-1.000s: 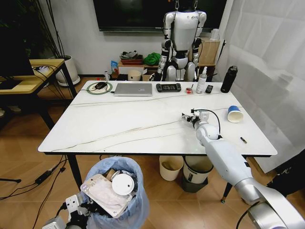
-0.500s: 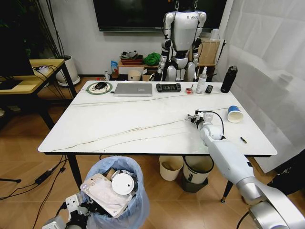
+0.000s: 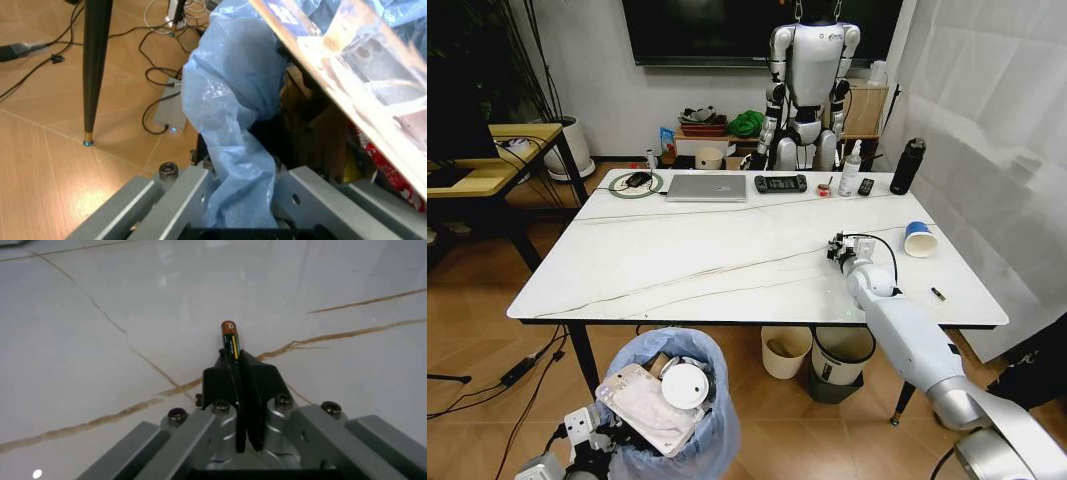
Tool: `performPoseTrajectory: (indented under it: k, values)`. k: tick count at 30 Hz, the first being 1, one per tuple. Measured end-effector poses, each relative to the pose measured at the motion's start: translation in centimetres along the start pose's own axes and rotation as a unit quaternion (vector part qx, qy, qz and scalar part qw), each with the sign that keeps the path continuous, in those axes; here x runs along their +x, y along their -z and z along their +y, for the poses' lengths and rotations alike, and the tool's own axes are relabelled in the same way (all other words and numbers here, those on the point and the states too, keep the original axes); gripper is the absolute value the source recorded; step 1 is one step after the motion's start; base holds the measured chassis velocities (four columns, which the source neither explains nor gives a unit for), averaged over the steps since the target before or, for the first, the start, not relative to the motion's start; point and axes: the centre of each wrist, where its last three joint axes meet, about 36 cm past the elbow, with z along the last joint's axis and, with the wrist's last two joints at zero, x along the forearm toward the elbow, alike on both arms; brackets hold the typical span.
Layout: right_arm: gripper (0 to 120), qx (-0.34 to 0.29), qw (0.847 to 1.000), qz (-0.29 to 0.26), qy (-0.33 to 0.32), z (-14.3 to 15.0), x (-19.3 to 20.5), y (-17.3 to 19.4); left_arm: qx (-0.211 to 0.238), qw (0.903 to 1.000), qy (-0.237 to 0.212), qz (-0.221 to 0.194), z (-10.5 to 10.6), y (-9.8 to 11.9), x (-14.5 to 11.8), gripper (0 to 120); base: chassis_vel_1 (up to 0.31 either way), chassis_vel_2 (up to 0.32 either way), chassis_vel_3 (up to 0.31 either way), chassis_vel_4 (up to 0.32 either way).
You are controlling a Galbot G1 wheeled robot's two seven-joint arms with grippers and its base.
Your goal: Pick up the trash bin and place the trash from the table into it.
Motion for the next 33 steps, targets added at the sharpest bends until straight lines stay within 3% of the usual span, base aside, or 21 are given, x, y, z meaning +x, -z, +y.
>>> performPoseTrajectory:
  k: [6,11,14,16,19,21,22,23,25,29,33]
  values:
    - [0,-0.001,1.000,-0.018,0.016,-0.2,1.8,1.1,0.000,1.0000,-0.001,0.000,0.0,0.0,0.0,0,0.000,0.000,0.000,0.000]
    - [0,-0.034,0.991,-0.073,0.108,0.5,6.5,4.1,0.001,1.0000,-0.001,0.000,0.0,0.0,0.0,0,0.000,0.000,0.000,0.000]
    - [0,-0.029,0.968,-0.116,0.222,2.8,11.7,4.8,0.001,1.0000,-0.001,-0.001,0.0,0.1,0.0,0,0.000,0.000,0.000,0.000]
    - [0,-0.025,0.959,-0.127,0.252,3.6,13.1,4.8,0.001,1.0000,0.000,-0.001,0.0,0.2,0.0,0,0.000,0.000,0.000,0.000]
    - [0,-0.025,0.909,-0.140,0.392,7.6,19.5,3.1,0.002,1.0000,0.001,-0.003,0.0,0.3,0.1,0,0.000,0.000,0.000,0.000]
    - [0,-0.027,0.886,-0.129,0.445,9.4,22.2,1.3,0.002,1.0000,0.002,-0.003,0.0,0.3,0.2,0,0.000,0.000,0.000,0.000]
    - [0,-0.027,0.886,-0.129,0.445,9.4,22.2,1.3,0.002,1.0000,0.002,-0.003,0.0,0.3,0.2,0,0.000,0.000,0.000,0.000]
    - [0,-0.027,0.868,-0.116,0.482,10.6,24.1,-0.3,0.002,1.0000,0.002,-0.003,0.0,0.4,0.2,0,0.000,0.000,0.000,0.000]
    - [0,-0.020,0.847,-0.090,0.524,12.1,26.7,-3.0,0.001,1.0000,0.002,-0.004,0.0,0.4,0.3,0,0.000,0.000,0.000,0.000]
    - [0,0.005,0.839,-0.065,0.540,13.0,28.2,-6.2,0.002,1.0000,0.003,-0.006,-0.1,0.5,0.3,0,0.000,0.000,0.000,0.000]
    - [0,0.027,0.843,-0.038,0.535,13.5,28.1,-9.5,0.004,1.0000,0.000,-0.006,-0.3,0.5,0.3,0,0.000,0.000,0.000,0.000]
